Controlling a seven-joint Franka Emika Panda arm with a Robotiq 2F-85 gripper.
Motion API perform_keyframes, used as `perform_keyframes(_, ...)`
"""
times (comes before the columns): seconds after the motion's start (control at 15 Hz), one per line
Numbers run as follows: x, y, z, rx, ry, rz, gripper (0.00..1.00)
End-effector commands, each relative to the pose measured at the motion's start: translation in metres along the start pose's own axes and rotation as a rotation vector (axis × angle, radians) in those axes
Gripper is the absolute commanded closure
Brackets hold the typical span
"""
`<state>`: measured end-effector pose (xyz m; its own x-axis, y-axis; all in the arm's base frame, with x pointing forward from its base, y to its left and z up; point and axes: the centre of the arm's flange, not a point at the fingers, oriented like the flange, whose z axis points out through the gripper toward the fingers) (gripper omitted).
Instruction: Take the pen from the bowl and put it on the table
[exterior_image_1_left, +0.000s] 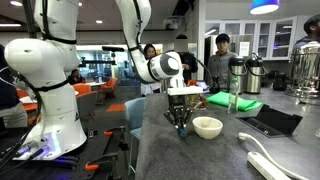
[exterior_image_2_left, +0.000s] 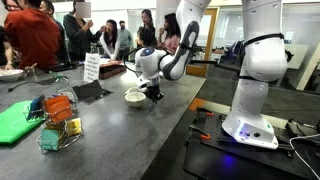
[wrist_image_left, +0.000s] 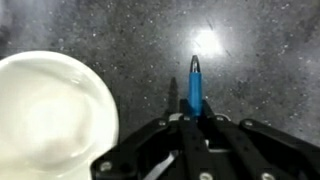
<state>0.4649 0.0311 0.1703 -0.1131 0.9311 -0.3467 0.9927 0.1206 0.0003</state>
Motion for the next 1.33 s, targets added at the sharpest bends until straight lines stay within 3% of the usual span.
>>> perform_keyframes(0.0,0.001,-0.001,0.003,-0.025,-0.024,-0.083,0.6)
perform_keyframes(0.27,0.001,-0.006,-0.006,-0.031,-0.043,-0.105,0.31)
perform_keyframes(0.53,0.001,-0.011,-0.033,-0.018,0.049,0.014,0.02)
perform_keyframes(0.73,0.003,-0.017,-0.059,-0.04,0.157,0.107,0.0)
perform_keyframes(1.27,-0.029,0.0,-0.109,-0.031,0.4,0.61,0.0)
